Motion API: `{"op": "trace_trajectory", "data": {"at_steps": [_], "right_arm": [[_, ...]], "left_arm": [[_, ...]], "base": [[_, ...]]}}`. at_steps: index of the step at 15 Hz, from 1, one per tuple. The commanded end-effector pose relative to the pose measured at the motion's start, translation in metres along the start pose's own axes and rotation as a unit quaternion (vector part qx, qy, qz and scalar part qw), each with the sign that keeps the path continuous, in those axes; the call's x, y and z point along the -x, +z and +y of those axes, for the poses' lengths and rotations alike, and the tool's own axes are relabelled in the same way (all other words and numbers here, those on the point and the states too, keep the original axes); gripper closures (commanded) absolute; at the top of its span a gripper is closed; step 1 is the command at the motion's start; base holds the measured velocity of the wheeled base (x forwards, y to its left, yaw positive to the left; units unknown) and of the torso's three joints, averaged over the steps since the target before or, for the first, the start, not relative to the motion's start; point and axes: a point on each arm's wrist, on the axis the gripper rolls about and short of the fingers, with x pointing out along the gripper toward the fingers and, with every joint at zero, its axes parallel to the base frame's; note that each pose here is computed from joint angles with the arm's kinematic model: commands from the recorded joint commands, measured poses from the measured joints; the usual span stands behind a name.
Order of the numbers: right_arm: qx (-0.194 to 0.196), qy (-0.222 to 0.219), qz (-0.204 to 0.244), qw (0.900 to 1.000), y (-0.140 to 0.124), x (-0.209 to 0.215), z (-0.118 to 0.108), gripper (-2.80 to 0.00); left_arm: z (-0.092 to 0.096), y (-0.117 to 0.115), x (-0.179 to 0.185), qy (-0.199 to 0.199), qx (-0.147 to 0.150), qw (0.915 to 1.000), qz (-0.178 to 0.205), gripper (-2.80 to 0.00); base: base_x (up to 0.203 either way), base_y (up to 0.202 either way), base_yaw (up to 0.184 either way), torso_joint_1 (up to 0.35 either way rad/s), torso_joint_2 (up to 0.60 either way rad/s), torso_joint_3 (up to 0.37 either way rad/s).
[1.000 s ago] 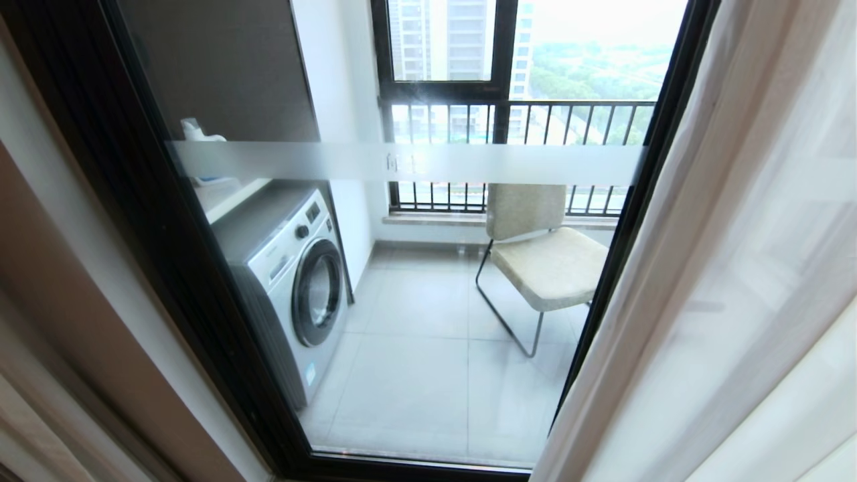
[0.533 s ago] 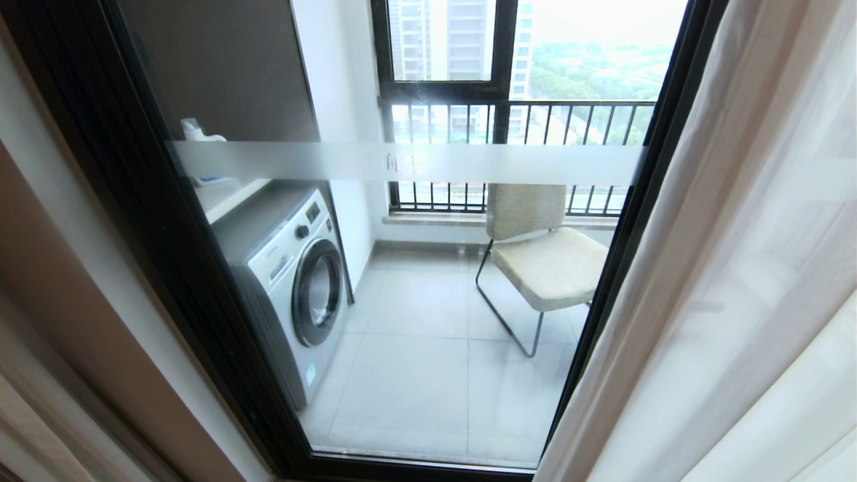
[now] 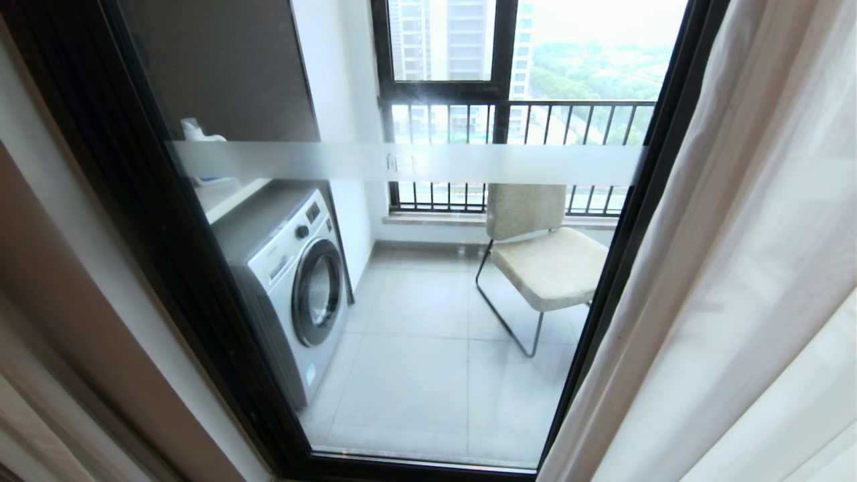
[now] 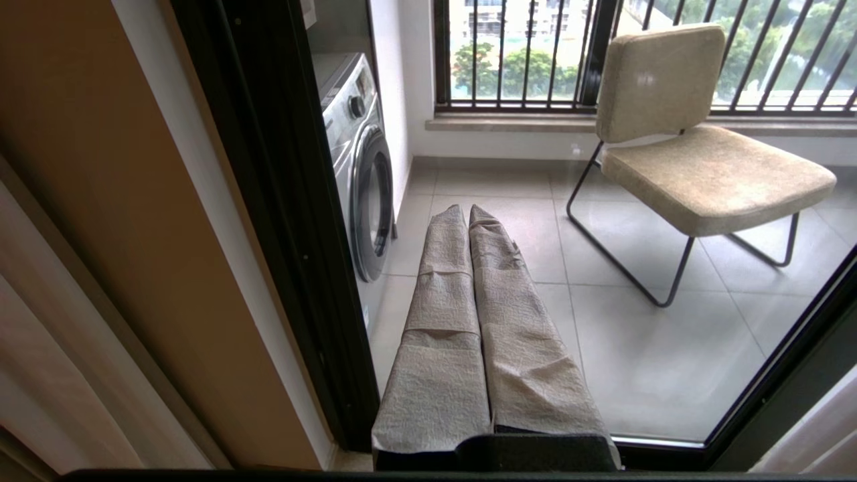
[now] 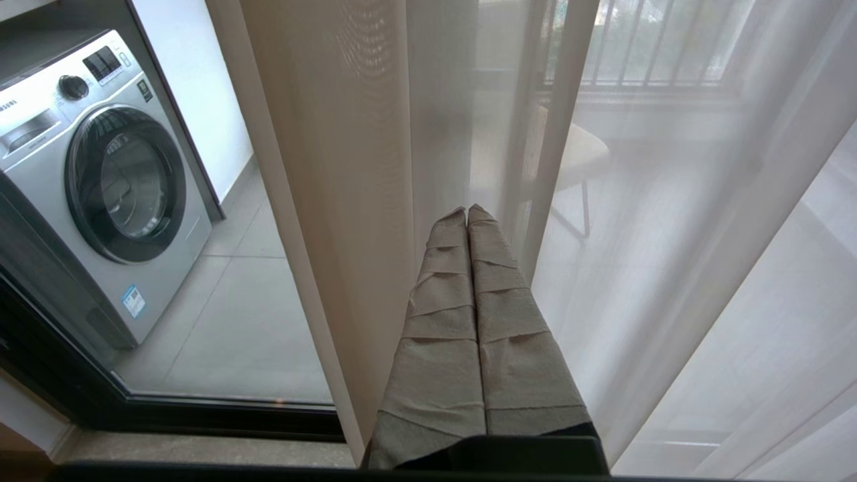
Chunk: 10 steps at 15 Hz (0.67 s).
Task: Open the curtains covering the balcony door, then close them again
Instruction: Close the inner curtains on both sides
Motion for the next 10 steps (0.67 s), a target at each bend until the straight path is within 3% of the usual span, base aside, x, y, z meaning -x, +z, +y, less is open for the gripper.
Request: {"op": "trace_trajectory", "data": {"at_steps": [1, 10], "right_arm": [[0.0, 0.0, 0.0, 1.0, 0.0001, -0.0001, 0.0, 0.0], [0.0, -0.001, 0.0, 1.0, 0.0001, -0.0001, 0.0, 0.0]], "left_arm": [[0.0, 0.0001, 0.0, 0.0, 0.0, 1.0, -0.001, 0.0], [0.0, 0.0, 0.0, 0.001, 0.0, 1.0, 0.0, 0.0]], "base": [[0.0, 0.0, 0.0, 0.0, 0.0, 0.0], [0.0, 0.0, 0.0, 0.0, 0.0, 0.0]]}}
